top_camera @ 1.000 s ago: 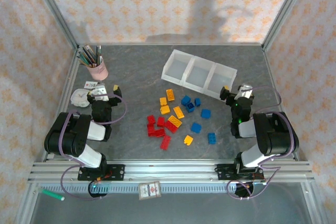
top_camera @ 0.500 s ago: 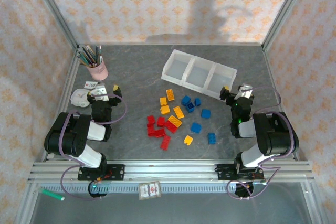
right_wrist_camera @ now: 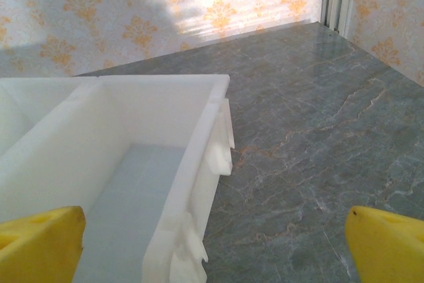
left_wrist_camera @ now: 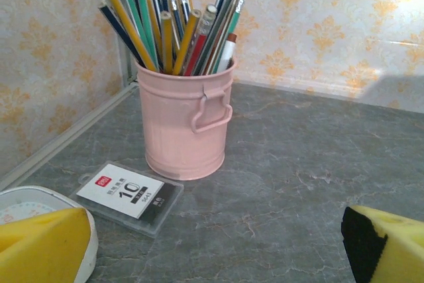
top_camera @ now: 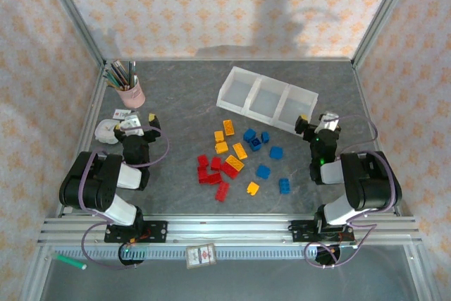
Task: Sort the legos into containers by color
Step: Pick up the lego from the center of the table.
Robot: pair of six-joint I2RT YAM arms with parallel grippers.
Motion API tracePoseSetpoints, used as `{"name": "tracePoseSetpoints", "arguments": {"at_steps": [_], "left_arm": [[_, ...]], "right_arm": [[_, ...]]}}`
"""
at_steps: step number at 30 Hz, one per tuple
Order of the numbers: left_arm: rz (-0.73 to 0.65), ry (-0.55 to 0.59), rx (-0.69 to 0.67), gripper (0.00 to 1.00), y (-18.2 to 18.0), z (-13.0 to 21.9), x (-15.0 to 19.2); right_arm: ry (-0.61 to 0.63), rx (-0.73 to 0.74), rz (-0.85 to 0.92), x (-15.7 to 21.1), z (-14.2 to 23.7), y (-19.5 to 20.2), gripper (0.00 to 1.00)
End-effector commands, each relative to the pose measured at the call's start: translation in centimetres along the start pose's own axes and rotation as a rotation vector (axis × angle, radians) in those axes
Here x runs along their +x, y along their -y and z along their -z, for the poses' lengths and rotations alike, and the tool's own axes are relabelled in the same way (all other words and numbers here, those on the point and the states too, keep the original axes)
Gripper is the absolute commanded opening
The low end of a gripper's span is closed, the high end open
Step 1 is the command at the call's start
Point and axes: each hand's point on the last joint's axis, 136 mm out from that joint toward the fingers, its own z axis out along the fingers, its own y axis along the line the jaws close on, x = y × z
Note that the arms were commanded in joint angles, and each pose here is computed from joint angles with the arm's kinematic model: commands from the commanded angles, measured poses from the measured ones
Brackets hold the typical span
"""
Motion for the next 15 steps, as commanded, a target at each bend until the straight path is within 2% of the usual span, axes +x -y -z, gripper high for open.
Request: {"name": "tracePoseSetpoints", "arguments": {"at_steps": [1, 5, 9, 13, 15], "left_arm": [[0.036, 0.043, -0.030, 1.00, -0.7, 0.4, -1.8], [0.046, -0.011, -0.035, 1.00, -0.4, -0.1, -2.8], [0.086, -0.030, 0.006, 1.00, 0.3, 0.4, -4.1], [0.183, 0.019, 0.011, 1.00, 0.1, 1.6, -6.8], [0.281, 0.036, 0.000, 1.00, -0.3, 2.3, -8.1]], "right_arm": [[0.002, 0.012, 0.003, -2.0, -0.9, -0.2, 1.00], [0.008, 0.033, -0.023, -3.3, -0.4, 0.1, 1.00], [0.077, 0.065, -0.116, -6.4, 0.9, 0.6, 1.00], [0.114, 0.064, -0.302, -9.1, 2.2, 0.5, 1.00], [0.062, 0.061, -0.393, -9.0, 2.4, 0.3, 1.00]]}}
